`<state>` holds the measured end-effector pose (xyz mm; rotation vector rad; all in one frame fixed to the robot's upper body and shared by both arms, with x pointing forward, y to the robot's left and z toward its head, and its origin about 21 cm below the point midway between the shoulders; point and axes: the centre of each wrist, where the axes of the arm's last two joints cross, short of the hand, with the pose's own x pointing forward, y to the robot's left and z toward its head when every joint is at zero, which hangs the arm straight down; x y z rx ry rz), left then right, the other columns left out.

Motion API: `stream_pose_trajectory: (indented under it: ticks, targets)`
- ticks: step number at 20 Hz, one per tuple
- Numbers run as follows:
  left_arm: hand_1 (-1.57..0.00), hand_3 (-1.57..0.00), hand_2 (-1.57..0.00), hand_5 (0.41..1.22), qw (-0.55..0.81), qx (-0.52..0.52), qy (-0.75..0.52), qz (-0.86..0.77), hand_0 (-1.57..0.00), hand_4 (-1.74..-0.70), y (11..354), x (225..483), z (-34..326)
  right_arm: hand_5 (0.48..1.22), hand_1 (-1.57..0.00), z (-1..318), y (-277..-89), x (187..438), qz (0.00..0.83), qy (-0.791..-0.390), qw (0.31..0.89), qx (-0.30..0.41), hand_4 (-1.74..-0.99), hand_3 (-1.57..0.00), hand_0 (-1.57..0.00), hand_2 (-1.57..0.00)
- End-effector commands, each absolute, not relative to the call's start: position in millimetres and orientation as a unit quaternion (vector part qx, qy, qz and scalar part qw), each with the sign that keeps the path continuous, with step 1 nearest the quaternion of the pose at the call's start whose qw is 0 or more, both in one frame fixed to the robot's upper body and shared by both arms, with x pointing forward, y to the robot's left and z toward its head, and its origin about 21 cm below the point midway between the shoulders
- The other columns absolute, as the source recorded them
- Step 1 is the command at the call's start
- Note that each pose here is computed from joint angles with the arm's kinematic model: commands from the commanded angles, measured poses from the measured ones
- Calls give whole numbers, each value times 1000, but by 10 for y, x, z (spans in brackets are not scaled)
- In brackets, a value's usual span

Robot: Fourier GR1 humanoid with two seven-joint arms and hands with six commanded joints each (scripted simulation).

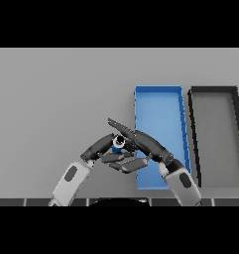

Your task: Pick up the blue pipe and place it into the blue bin.

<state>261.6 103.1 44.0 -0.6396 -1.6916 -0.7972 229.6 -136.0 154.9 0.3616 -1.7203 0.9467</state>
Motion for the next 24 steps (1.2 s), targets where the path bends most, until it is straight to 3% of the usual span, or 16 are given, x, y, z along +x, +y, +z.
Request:
stream_pose_trajectory:
  ticks: [1, 4, 5, 6, 7, 8, 10, 12, 14, 17, 23, 24]
  targets:
    - [-1571, -1571, -1571, 1221, 554, -272, -710, -338, -1571, -1459, 1020, 2608, 440, 512, 1, 1573, -1340, 2335, 401, -722, 541, 155, -1208, 1, 1, -1]
    - [-1571, -1571, -1571, 1221, 550, -279, -710, -340, -1571, -1460, 1068, 2590, 381, 517, -108, 1587, -1215, 2429, 415, -712, 543, 159, -1222, -49, -24, -130]
    - [-1571, -1571, -1571, 1221, 560, -267, -708, -339, -1571, -1515, 1074, 2615, 410, 519, -241, 1592, -1172, 2476, 420, -708, 544, 162, -1255, -143, -166, -249]
    - [-1571, -1304, -1541, 1221, 567, -267, -702, -339, -1571, -1560, 1048, 2621, 425, 520, -437, 1593, -1171, 2489, 423, -706, 543, 167, -1303, -307, -398, -428]
    - [-1571, -1139, -1528, 1221, 572, -268, -699, -337, -1571, -1596, 1019, 2628, 464, 523, -652, 1593, -1154, 2501, 423, -711, 536, 167, -1383, -504, -630, -657]
    - [-1571, -1163, -1537, 1221, 573, -262, -699, -338, -1571, -1625, 1030, 2619, 438, 527, -836, 1581, -1102, 2511, 428, -709, 536, 165, -1446, -662, -818, -840]
    - [-1571, -1228, -1549, 1221, 562, -267, -707, -336, -1571, -1667, 1060, 2654, 444, 600, -1101, 1585, -1084, 2526, 420, -713, 532, 182, -1537, -896, -1089, -1103]
    - [-1571, -1307, -1557, 1221, 558, -274, -707, -338, -1571, -1694, 1014, 2620, 417, 781, -1270, 1574, -1048, 2510, 397, -721, 529, 206, -1495, -1139, -1263, -1271]
    - [-1571, -1322, -1562, 1221, 557, -273, -708, -337, -1571, -1711, 1017, 2639, 454, 940, -1378, 1558, -1048, 2505, 397, -733, 513, 206, -1475, -1295, -1374, -1379]
    - [-1571, -1396, -1545, 1221, 556, -270, -709, -340, -1571, -1725, 1011, 2650, 436, 1077, -1472, 1515, -1013, 2463, 407, -741, 495, 199, -1481, -1429, -1470, -1473]
    - [-1571, -1434, -1564, 1221, 549, -267, -720, -329, -1571, -1732, 1018, 2620, 429, 1183, -1545, 1503, -979, 2429, 371, -732, 522, 232, -1494, -1534, -1545, -1545]
    - [-1571, -1264, -1566, 1221, 545, -263, -724, -331, -1571, -1734, 1032, 2644, 464, 1191, -1550, 1505, -967, 2430, 364, -736, 520, 234, -1495, -1541, -1550, -1550]
